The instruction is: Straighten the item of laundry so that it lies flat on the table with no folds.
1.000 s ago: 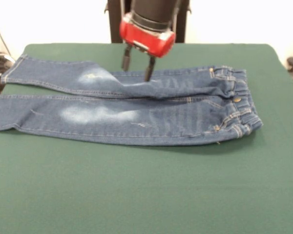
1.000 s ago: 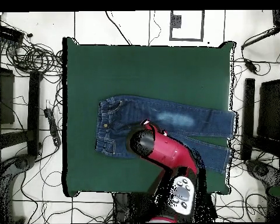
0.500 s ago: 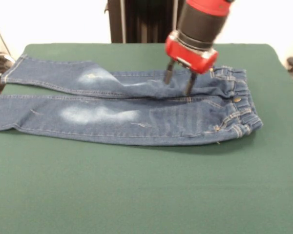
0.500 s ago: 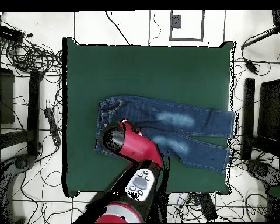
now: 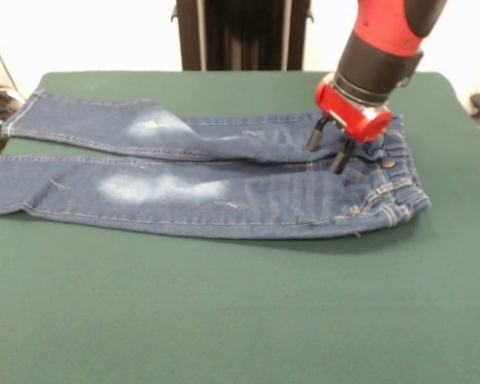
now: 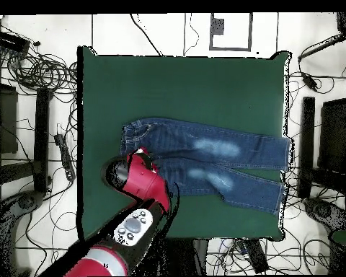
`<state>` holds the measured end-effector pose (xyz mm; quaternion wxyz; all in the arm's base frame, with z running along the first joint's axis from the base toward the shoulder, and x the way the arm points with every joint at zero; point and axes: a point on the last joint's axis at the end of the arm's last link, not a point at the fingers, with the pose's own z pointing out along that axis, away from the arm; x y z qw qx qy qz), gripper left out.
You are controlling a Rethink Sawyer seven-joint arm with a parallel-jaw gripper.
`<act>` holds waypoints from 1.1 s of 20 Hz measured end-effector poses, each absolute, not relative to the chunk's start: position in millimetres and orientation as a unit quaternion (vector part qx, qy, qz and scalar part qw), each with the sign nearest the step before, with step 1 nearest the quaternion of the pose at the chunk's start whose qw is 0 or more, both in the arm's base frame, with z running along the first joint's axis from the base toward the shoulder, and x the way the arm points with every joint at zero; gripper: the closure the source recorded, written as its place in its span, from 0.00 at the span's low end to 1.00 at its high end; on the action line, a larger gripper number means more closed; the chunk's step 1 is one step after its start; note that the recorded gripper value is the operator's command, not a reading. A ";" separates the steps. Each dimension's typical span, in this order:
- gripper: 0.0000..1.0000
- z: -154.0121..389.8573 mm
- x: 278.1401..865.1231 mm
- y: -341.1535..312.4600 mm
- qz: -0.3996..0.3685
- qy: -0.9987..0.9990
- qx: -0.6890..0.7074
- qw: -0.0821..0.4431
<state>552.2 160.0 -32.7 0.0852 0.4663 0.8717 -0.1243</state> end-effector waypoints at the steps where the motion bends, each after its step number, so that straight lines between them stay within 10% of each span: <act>1: 0.00 -35.1 550.0 164.8 -0.130 0.859 0.486 0.096; 22: 0.00 -49.6 553.8 168.6 -0.117 0.772 0.613 0.118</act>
